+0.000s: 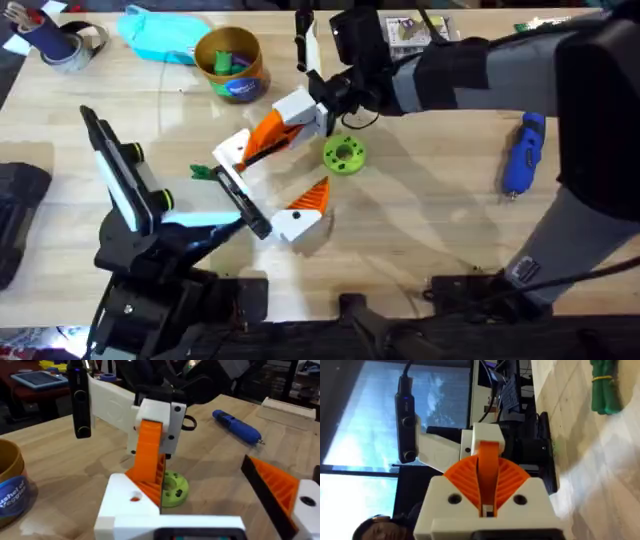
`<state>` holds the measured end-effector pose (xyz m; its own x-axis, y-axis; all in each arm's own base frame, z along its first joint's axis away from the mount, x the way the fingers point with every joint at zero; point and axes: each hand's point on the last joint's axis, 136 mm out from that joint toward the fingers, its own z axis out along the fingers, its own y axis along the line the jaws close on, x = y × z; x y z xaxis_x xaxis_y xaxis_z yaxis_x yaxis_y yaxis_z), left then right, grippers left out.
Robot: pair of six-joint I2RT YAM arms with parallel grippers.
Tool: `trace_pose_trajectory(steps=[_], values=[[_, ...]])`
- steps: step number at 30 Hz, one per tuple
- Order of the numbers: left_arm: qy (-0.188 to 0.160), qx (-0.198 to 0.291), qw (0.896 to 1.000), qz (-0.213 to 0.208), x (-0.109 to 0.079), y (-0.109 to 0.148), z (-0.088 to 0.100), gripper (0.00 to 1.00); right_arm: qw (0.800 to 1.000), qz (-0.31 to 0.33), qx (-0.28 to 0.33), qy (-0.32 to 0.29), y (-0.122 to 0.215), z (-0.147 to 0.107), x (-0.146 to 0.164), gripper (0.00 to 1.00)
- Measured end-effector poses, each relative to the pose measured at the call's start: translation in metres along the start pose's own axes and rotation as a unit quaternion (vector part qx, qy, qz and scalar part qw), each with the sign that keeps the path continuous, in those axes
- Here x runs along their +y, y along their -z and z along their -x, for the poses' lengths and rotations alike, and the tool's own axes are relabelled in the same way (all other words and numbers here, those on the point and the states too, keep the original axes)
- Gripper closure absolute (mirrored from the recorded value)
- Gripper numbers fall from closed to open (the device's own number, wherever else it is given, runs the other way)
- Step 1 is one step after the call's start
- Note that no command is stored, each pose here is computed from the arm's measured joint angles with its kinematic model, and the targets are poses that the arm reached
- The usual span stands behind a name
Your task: Pick up the gripper from the table and insert it into the empty holder that is missing its gripper. Then pick up a screw, insert it into the mounting hole, and use the screwdriver to tighten it. Finally, clean up the table by picking up the vegetable and placing it into the bucket.
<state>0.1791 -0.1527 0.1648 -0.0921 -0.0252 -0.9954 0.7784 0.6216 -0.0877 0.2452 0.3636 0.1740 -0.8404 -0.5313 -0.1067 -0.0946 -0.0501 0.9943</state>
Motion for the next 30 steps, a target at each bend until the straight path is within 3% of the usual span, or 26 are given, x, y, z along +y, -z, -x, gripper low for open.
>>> trace_pose_trajectory(steps=[9, 13, 15, 16, 20, 30], values=[[-0.001, 0.0, 1.0, -0.004, -0.002, 0.0, 0.0, 0.006, 1.0, 0.001, 0.001, 0.021, -0.001, 0.004, 0.006, 0.699], [0.004, 0.001, 1.0, 0.001, 0.0, 0.0, -0.001, 0.006, 1.0, 0.001, 0.003, 0.03, -0.003, 0.005, 0.01, 0.325], [0.004, 0.002, 1.0, -0.016, -0.006, 0.0, -0.001, 0.006, 1.0, 0.001, 0.004, 0.027, -0.005, 0.005, 0.009, 0.074], [0.004, 0.003, 1.0, -0.029, -0.011, 0.0, -0.001, 0.006, 1.0, 0.001, 0.005, 0.025, -0.006, 0.005, 0.009, 0.027], [0.004, 0.005, 0.999, -0.053, -0.02, 0.0, -0.002, 0.006, 1.0, 0.001, 0.01, 0.024, -0.01, 0.003, 0.009, 0.006], [0.005, 0.006, 0.998, -0.065, -0.024, 0.0, -0.003, 0.006, 1.0, -0.001, -0.009, 0.022, 0.005, 0.01, 0.008, 0.006]])
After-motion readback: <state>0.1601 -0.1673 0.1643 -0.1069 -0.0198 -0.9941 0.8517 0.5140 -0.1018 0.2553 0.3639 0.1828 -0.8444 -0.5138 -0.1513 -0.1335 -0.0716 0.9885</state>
